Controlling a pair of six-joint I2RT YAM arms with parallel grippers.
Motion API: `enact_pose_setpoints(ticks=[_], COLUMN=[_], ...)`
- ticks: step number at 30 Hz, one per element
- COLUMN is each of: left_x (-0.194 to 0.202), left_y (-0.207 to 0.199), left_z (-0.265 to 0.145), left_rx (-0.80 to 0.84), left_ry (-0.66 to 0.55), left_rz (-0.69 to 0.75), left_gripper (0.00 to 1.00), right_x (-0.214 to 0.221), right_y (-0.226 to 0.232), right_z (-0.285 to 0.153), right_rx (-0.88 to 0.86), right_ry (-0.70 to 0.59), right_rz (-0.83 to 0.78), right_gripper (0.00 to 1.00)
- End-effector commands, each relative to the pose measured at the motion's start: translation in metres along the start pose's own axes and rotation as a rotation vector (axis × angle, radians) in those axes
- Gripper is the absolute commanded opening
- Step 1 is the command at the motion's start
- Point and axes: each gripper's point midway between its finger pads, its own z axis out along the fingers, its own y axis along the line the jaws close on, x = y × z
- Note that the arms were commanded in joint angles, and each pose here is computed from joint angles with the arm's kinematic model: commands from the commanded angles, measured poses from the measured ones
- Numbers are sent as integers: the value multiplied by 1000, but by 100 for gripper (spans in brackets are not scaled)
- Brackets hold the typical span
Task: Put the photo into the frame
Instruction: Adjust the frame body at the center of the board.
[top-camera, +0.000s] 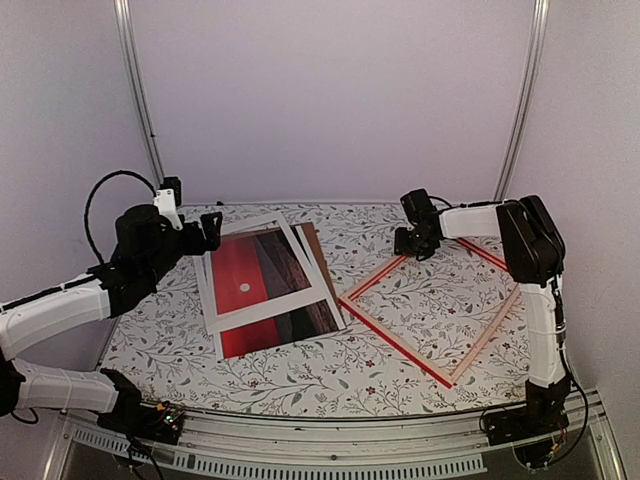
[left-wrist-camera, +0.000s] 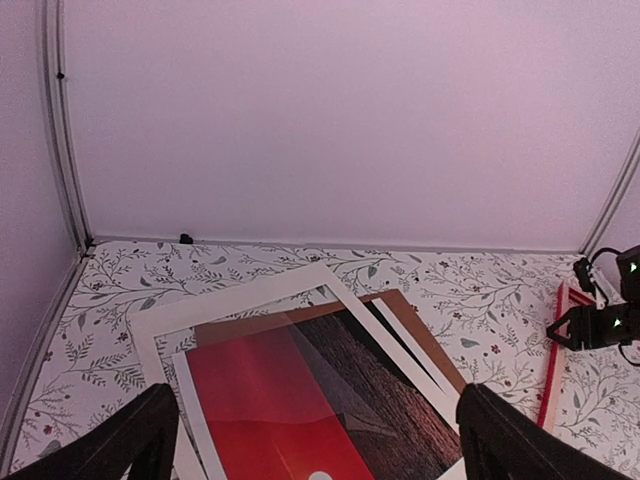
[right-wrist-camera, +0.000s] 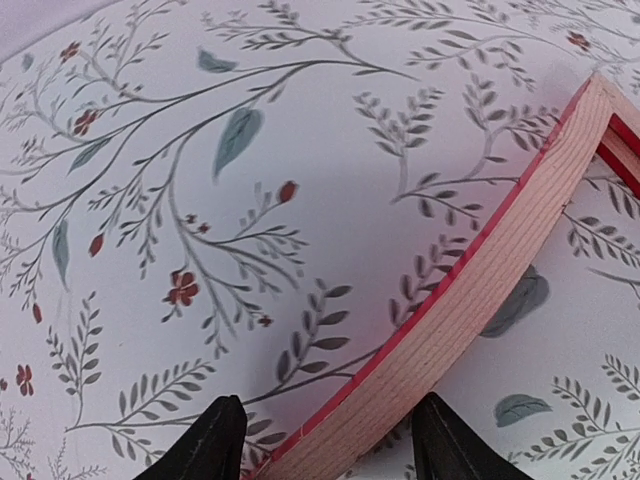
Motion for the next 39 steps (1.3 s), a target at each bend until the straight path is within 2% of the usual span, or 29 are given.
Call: enact_pose_setpoints(ticks=[1,9,16,22,29,33,39], left_x=[-2,-4,-2,-1,4,5,5], left_y=[-1,0,1,0,-1,-1,0], left_z=[-6,-10,-12,-12,-11,-11,-13], left_rx=[-4,-12,-15,-12,-7,-9,-10], left_ry=[-11,-14,-14,-12,2,3,3], left_rz=[16,16,17,16,6,9,13], left_gripper=[100,100,100,100,100,100,100], right_x=[27,29,51,68,79,83,89], right_y=[34,34,56,80,111,114,83], right_z=[12,11,-10,-33,-50,-59,-72], right_rx=[-103,-106,-275,-343,-368,-342,-236], right_ry=[98,143,210,211,199,193,181], right_rz=[-190,-372,-387,-432,-376,-318,-281], right_gripper=[55,47,40,40,45,56,72])
